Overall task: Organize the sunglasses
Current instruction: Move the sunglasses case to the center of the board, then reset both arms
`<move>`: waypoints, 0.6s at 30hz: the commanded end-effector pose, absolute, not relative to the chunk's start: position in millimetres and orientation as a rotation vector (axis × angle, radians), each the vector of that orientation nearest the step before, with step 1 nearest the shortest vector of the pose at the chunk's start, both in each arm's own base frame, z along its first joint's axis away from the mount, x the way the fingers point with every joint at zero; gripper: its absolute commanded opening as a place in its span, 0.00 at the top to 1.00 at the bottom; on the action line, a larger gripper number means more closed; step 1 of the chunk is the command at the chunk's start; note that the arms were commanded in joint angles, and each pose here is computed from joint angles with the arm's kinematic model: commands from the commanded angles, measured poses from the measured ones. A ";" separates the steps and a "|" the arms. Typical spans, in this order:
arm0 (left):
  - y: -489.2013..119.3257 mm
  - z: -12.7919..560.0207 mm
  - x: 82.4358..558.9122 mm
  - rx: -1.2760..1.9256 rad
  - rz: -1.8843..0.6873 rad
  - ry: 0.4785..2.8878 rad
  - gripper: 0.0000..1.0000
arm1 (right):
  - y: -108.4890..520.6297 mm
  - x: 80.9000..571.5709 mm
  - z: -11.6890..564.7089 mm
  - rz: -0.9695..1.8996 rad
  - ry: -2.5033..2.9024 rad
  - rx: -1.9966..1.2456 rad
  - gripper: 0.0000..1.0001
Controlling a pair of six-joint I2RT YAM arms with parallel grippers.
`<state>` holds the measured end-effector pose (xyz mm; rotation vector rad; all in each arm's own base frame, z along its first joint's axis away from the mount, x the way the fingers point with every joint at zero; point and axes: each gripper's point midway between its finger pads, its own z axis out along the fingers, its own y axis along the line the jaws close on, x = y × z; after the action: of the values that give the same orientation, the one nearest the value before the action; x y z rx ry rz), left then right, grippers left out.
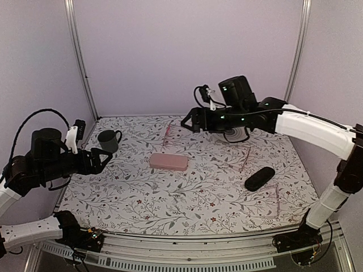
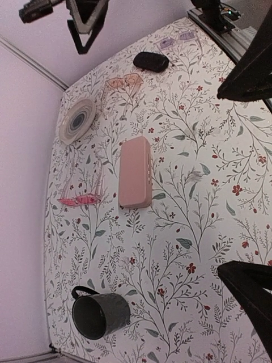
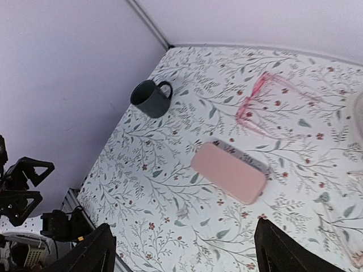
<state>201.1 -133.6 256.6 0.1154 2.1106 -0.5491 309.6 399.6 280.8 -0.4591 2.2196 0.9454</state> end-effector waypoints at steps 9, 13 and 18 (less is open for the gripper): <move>-135.2 260.0 219.1 0.100 -0.503 2.053 0.01 | 161.8 292.1 303.7 0.412 2.071 0.105 0.01; -119.5 262.1 247.4 0.001 -0.336 1.957 0.01 | 109.9 303.1 296.5 0.271 1.993 0.263 0.01; -97.7 261.3 289.3 -0.043 -0.020 1.761 0.01 | 70.8 329.7 282.1 0.277 1.946 0.327 0.01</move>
<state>253.5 -124.3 244.6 0.0349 1.9740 -0.2905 309.6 99.6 283.6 0.2717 2.0157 0.2923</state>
